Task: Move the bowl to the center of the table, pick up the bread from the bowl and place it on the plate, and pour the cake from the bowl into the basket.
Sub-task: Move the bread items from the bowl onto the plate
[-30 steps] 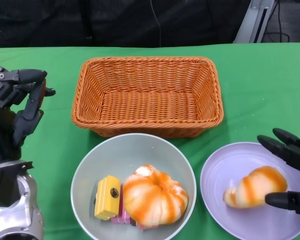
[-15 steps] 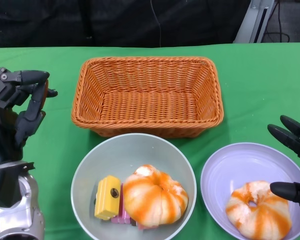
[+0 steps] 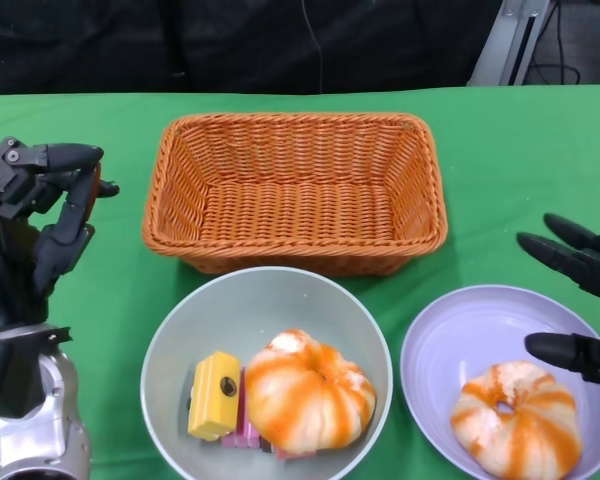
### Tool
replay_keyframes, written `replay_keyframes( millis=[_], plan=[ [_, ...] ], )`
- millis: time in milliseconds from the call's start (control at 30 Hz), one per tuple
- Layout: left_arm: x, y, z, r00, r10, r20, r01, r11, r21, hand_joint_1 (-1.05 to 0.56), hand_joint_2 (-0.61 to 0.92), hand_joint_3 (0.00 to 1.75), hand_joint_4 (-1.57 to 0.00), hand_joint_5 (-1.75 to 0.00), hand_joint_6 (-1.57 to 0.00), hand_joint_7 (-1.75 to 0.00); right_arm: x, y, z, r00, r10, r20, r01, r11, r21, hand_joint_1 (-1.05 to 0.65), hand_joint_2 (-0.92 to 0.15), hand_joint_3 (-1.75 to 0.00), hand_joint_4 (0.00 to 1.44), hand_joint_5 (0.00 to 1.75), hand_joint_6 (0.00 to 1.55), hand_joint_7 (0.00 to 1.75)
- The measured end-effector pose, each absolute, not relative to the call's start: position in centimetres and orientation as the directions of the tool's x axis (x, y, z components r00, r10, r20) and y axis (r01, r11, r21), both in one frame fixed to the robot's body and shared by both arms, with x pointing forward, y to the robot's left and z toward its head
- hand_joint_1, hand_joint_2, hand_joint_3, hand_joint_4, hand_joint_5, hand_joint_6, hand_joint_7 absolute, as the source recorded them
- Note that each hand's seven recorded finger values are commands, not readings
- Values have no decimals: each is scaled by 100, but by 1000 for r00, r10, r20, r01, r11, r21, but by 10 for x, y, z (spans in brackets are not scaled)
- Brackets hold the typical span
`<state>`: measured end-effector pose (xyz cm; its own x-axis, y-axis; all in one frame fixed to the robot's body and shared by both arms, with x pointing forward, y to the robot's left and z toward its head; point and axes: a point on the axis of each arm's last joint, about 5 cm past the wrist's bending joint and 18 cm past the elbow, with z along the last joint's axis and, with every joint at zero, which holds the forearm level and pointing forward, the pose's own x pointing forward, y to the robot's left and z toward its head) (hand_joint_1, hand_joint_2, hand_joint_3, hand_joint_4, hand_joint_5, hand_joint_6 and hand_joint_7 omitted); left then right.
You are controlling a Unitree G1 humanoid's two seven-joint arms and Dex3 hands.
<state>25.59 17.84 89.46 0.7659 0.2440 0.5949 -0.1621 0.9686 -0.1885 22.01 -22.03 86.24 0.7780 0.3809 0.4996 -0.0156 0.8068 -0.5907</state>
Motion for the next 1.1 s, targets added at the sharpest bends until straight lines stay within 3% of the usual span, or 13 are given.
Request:
replay_keyframes(
  millis=[300,1100],
  plan=[
    [254,178,893,770,226,597,-136,972,-192,-16,92,30,-77,-130,-89,-87,238,-214,876,787,455,417,-191,822,-536,-57,-87,0,80,13,72,5],
    [254,178,894,767,215,604,-141,976,-168,-17,92,30,-77,-129,-88,-90,252,-180,915,624,615,481,-331,766,-550,-59,-88,0,82,15,78,3]
  ],
)
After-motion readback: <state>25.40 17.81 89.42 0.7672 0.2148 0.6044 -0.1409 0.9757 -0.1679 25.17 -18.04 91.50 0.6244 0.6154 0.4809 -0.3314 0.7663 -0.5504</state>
